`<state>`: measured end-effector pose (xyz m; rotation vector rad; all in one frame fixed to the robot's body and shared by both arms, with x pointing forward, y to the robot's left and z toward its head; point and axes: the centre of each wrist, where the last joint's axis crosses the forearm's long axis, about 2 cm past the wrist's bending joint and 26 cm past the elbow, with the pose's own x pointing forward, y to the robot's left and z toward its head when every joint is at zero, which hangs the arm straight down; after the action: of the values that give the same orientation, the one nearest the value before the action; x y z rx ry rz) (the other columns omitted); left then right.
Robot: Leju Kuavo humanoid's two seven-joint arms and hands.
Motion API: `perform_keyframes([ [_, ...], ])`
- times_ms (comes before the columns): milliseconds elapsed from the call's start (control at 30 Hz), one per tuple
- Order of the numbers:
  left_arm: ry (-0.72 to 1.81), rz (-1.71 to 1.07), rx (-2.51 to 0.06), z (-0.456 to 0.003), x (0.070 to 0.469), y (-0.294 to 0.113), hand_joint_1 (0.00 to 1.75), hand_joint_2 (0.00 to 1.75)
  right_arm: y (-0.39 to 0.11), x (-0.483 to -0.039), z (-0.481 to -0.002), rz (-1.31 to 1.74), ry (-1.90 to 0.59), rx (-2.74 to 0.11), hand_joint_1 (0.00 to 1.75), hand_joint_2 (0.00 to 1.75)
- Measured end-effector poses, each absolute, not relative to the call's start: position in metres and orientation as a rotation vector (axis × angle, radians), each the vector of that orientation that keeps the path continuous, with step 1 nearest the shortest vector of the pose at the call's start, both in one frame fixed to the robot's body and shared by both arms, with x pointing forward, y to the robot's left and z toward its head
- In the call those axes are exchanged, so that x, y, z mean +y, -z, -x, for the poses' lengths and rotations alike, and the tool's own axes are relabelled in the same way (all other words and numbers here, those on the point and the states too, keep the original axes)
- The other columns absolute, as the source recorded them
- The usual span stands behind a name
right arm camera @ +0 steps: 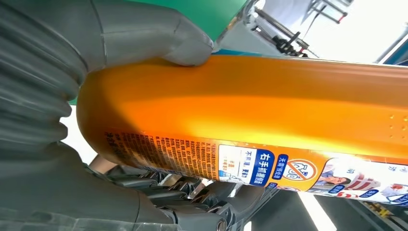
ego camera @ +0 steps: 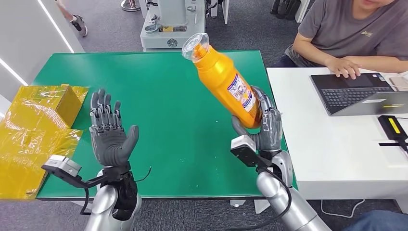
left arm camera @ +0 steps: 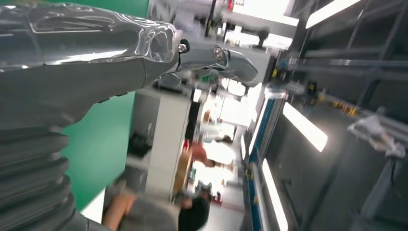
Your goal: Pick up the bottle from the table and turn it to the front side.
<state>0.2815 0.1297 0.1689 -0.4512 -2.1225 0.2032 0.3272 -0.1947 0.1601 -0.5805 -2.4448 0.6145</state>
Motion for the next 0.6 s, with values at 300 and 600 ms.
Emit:
perform_keyframes([
  [300, -0.135, 0.602, -2.089, -0.291, 0.116, -0.173, 0.00, 1.75, -0.157, -0.181, -0.322, 0.393, -0.732, -2.422, 1.75, 1.75],
  [600, -0.102, 0.657, -2.074, -0.295, 0.108, -0.175, 0.00, 1.75, -0.151, -0.169, -0.319, 0.219, -0.880, -2.358, 1.75, 1.75],
])
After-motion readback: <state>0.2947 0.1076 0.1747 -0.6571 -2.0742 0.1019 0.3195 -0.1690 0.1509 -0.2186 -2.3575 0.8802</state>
